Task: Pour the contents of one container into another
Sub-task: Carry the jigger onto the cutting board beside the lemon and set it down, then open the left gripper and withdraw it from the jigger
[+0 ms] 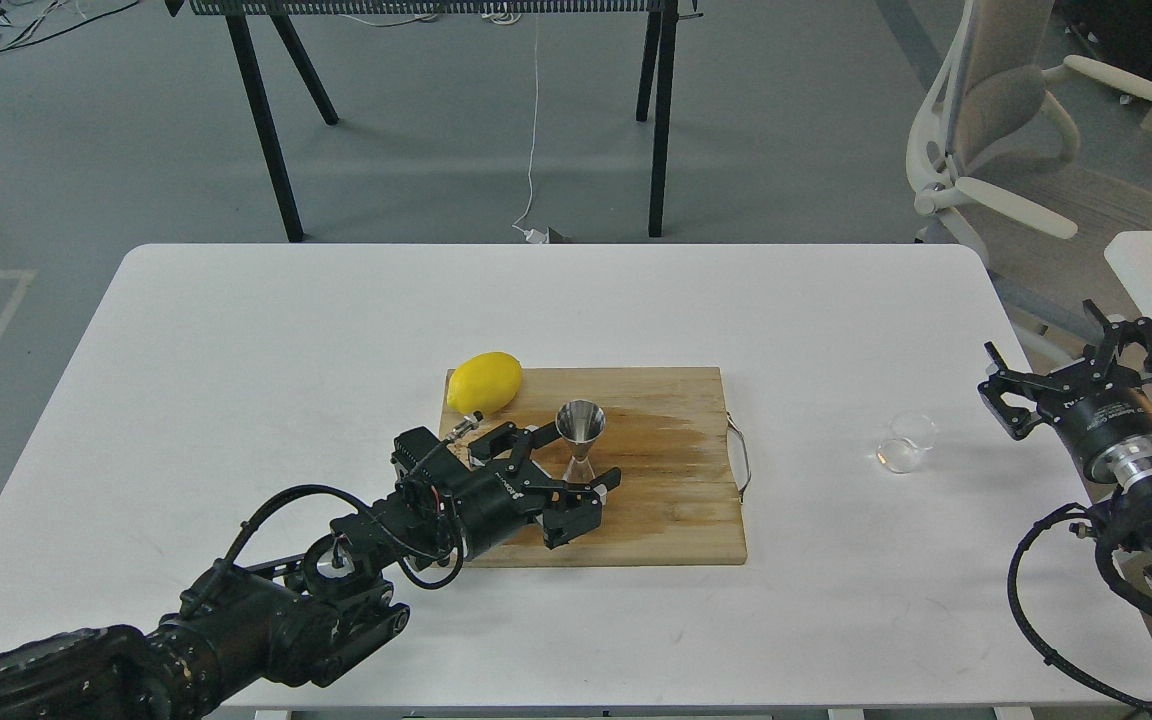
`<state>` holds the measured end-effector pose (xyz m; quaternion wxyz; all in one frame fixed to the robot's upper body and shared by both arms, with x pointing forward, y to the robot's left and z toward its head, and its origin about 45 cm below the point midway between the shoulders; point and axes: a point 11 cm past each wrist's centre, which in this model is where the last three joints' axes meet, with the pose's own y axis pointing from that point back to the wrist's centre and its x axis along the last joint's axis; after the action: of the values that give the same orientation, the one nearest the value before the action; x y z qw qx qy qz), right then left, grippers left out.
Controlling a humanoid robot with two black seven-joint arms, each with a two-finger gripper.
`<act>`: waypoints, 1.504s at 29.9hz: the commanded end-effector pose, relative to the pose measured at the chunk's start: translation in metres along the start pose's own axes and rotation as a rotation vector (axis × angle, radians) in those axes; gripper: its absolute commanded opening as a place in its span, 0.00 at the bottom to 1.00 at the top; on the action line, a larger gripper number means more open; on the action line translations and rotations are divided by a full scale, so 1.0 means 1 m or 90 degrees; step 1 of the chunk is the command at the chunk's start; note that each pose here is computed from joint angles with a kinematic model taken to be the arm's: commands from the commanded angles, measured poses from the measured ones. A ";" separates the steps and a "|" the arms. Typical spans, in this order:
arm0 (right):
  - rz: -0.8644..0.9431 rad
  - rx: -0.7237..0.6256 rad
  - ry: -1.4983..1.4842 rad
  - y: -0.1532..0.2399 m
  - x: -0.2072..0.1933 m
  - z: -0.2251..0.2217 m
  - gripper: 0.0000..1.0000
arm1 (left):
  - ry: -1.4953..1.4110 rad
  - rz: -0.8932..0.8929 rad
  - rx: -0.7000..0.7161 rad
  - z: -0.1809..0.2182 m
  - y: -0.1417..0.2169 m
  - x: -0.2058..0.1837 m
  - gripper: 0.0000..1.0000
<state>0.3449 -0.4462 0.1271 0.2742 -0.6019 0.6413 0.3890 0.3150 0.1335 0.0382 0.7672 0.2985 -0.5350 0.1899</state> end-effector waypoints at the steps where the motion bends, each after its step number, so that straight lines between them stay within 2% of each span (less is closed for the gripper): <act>1: 0.000 0.000 0.000 0.000 0.000 0.000 0.99 | -0.001 -0.005 0.030 -0.019 0.018 -0.003 0.99; 8: 0.000 0.000 0.000 0.000 0.000 0.000 1.00 | -0.006 0.006 0.064 -0.046 0.050 0.005 0.99; 14: -0.001 -0.002 0.000 -0.001 -0.001 0.000 0.99 | 0.024 0.029 0.077 -0.058 0.107 0.015 0.99; 23: -0.007 -0.013 0.004 -0.003 -0.005 -0.001 0.99 | 0.190 0.130 0.141 -0.067 0.181 0.066 0.99; 30: -0.015 -0.023 0.020 -0.003 -0.011 -0.016 0.99 | 0.400 0.243 0.234 -0.090 0.213 0.105 0.99; 33: -0.024 -0.023 0.007 -0.003 -0.016 -0.020 0.99 | 0.579 0.227 0.204 -0.099 0.211 0.117 0.99; 39: -0.048 -0.058 -0.052 -0.003 -0.028 -0.013 0.99 | 0.927 0.179 0.067 -0.113 0.241 0.139 0.99; 43: -0.088 -0.112 -0.086 -0.003 -0.048 0.004 0.99 | 1.016 0.317 0.083 -0.148 0.262 0.146 0.99; 45: -0.052 -0.146 -0.108 0.000 -0.046 0.016 0.99 | 1.071 0.393 0.069 -0.157 0.267 0.150 0.99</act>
<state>0.3528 -0.4209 0.1608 0.2869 -0.6323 0.5528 0.4608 0.3096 0.4178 0.2038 0.8405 0.0051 0.1238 0.5274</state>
